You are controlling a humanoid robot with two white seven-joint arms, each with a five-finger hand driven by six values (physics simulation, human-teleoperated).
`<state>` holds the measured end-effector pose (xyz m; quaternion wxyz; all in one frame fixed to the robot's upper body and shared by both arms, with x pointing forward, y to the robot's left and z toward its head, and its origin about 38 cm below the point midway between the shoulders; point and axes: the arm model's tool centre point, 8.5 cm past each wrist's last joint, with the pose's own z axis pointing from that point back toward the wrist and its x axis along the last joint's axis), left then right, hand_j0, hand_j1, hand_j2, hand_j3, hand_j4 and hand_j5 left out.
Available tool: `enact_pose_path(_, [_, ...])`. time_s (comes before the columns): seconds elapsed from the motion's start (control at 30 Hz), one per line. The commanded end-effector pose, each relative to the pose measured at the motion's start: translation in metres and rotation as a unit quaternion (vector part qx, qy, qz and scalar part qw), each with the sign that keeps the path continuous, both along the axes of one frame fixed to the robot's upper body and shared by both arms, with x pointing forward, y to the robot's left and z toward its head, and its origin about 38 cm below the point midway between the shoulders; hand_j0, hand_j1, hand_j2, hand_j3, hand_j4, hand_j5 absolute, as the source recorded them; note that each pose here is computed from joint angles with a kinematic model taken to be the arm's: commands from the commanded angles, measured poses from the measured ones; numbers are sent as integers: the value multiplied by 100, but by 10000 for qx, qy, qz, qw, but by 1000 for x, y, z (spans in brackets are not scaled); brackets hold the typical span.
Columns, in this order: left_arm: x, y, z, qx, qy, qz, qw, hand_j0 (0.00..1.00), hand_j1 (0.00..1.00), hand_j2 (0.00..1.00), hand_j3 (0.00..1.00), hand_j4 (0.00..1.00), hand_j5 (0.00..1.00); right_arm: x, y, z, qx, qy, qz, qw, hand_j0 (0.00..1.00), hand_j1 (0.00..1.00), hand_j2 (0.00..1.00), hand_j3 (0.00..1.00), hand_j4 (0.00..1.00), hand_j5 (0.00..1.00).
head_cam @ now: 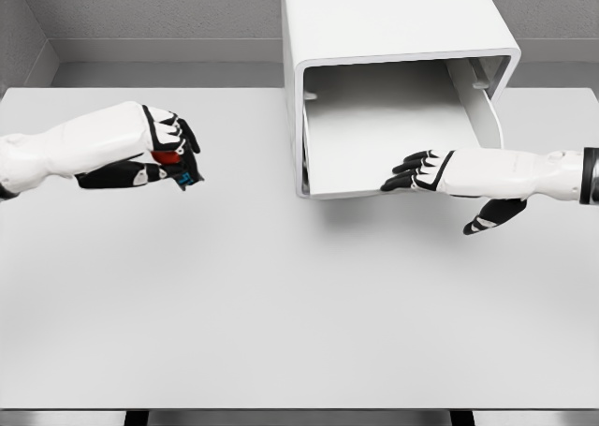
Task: Slide open multi-storey tabletop storage cabinets and put open load switch and slide close multi-storey tabletop storage cabinets
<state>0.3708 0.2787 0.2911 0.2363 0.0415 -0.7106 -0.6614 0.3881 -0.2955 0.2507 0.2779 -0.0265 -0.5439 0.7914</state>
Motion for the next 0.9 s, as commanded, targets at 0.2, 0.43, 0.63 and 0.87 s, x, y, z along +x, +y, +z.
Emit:
enact_pose_path(0.2, [4, -24, 2, -183, -45, -269, 9995, 43, 43, 43, 43, 43, 43, -8, 4, -2, -57, -4, 176, 9998, 100, 100, 100, 100, 100, 100])
enact_pose_path(0.43, [6, -42, 2, -278, -117, -443, 9986, 43, 43, 43, 43, 43, 43, -10, -3, 1, -108, -15, 115, 9999, 100, 100, 100, 100, 100, 100])
enact_pose_path(0.63, [9, -56, 5, -335, -152, -605, 9975, 43, 43, 43, 43, 43, 43, -11, -17, 10, -47, 17, -48, 10000, 100, 100, 100, 100, 100, 100])
enact_pose_path(0.87, [12, -68, 11, -413, -234, -730, 9962, 43, 43, 43, 43, 43, 43, -10, -17, 16, 101, 37, -66, 9999, 100, 100, 100, 100, 100, 100])
